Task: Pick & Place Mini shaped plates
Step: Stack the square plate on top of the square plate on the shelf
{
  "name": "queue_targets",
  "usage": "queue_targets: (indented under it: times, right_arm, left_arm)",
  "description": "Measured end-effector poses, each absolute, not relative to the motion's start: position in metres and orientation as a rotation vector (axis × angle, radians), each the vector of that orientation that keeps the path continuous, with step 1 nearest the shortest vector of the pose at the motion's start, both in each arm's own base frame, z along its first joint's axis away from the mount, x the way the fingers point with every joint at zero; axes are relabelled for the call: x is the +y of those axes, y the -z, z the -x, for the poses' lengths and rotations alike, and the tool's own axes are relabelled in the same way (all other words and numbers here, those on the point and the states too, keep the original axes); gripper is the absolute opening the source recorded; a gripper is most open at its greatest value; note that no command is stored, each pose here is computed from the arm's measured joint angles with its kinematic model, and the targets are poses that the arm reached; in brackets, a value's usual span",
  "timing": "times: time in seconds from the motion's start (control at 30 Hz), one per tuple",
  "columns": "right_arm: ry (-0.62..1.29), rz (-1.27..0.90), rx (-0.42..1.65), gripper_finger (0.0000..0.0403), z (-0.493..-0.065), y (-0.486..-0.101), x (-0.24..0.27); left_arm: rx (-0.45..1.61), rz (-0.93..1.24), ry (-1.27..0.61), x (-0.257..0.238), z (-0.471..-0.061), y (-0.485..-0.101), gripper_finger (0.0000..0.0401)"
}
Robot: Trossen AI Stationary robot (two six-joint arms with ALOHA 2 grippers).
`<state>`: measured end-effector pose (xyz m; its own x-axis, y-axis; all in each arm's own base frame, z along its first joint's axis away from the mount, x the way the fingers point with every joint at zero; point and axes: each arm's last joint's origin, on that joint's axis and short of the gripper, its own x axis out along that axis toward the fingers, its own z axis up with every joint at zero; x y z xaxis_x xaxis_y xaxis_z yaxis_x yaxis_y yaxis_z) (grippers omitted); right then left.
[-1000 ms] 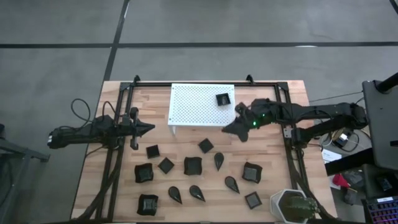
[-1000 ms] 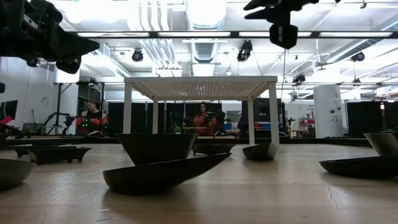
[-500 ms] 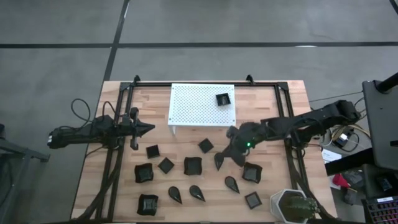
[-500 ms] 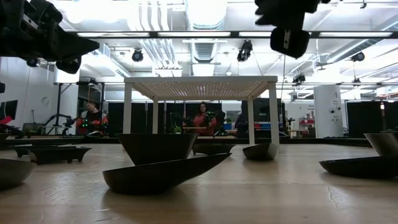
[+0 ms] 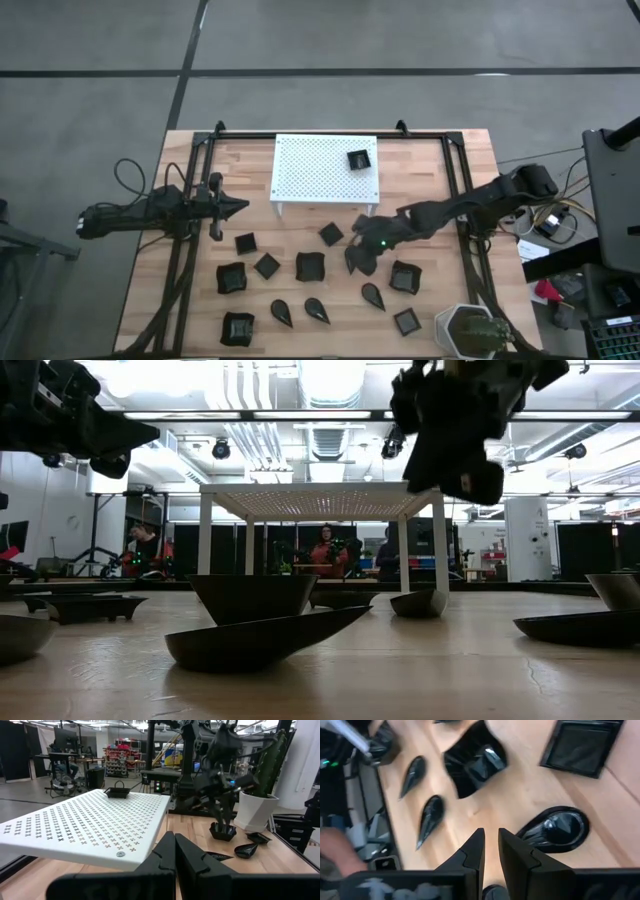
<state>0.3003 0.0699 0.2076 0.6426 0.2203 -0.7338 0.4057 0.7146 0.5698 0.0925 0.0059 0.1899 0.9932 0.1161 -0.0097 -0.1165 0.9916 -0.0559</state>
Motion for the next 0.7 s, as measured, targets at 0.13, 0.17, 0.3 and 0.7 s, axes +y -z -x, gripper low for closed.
queue_targets:
  times: [0.13,0.17,0.3,0.7]
  right_arm:
    - [0.144,-0.788,0.892,0.0052,-0.3026,-0.2026,0.0703]
    - [0.154,-0.787,0.891,0.0052,-0.3026,-0.2020,0.0701]
    - [0.191,-0.777,0.867,0.0052,-0.3027,-0.2028,0.0685]
    - [0.215,-0.779,0.835,0.0052,-0.3012,-0.2076,0.0673]
  left_arm:
    - [0.006,0.056,-0.117,0.0059,-0.0925,-0.1901,0.0000]
    - [0.006,0.056,-0.117,0.0059,-0.0925,-0.1899,0.0000]
    - [0.006,0.057,-0.116,0.0058,-0.0925,-0.1900,0.0000]
    - [0.006,0.056,-0.116,0.0058,-0.0925,-0.1901,0.0000]
